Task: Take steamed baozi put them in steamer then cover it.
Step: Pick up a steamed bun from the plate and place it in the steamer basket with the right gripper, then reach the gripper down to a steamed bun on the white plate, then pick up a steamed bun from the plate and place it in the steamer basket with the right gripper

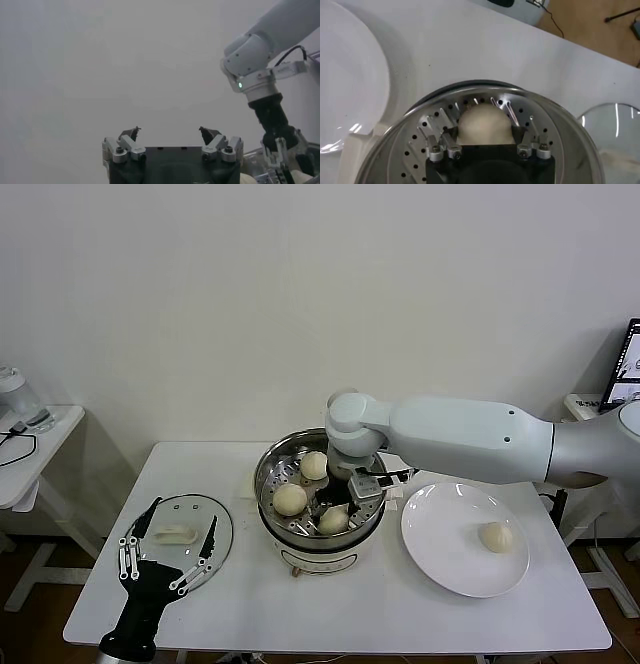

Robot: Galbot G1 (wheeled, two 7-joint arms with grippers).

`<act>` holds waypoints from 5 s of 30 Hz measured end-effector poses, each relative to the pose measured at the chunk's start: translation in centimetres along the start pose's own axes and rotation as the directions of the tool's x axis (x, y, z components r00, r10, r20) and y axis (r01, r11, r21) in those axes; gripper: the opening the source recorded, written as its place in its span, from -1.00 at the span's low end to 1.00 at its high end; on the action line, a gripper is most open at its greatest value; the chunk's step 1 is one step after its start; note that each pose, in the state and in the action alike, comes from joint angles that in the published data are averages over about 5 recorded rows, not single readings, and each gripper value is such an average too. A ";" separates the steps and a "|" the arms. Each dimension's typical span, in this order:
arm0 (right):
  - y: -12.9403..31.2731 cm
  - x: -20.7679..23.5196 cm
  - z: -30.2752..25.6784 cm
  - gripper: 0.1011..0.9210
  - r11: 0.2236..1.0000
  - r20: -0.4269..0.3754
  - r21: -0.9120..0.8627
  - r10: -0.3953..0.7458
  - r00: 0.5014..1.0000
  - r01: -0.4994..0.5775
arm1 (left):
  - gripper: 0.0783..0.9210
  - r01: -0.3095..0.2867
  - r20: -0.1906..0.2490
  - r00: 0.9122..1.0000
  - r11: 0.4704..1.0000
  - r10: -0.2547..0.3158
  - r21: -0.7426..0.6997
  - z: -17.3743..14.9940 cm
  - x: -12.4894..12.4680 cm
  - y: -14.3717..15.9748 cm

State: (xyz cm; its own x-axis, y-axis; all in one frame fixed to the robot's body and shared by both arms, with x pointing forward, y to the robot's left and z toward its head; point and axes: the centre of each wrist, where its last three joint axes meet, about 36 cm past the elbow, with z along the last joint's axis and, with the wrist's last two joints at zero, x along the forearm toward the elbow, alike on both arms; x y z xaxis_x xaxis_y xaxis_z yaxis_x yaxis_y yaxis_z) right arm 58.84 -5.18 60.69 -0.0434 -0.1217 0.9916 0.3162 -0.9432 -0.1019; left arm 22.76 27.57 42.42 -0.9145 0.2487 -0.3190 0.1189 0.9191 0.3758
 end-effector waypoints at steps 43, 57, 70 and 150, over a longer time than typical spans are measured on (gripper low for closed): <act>38.9 4.0 -7.6 0.76 -0.199 -0.153 -0.969 0.019 0.988 -0.147 | 0.77 -0.002 0.004 1.000 1.000 0.002 0.007 -0.1 -0.6 -0.4; 41.7 -3.6 -10.6 0.76 -0.313 -0.056 -0.948 0.000 0.998 -0.053 | 0.77 0.001 -0.005 1.000 1.000 -0.001 -0.002 -0.5 -0.2 -0.1; 41.9 -6.9 -11.0 0.76 -0.334 -0.009 -0.942 -0.020 1.000 -0.016 | 0.77 -0.003 -0.002 1.000 1.000 0.003 0.001 -0.8 -0.2 -0.2; 7.2 2.7 7.9 0.36 0.197 0.019 -0.980 -0.006 1.000 0.020 | 0.77 0.015 0.027 1.000 1.000 -0.014 -0.009 -0.9 -1.0 0.7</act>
State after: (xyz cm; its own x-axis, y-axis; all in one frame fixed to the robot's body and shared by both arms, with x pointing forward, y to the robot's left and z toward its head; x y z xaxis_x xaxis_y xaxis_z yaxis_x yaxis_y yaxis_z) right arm 68.50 -9.85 63.26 -0.0271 -0.1100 0.9936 -0.8673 -0.4916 -0.0780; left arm 23.39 27.71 43.83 -0.9055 0.2436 -0.3474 0.1020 0.9197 0.3792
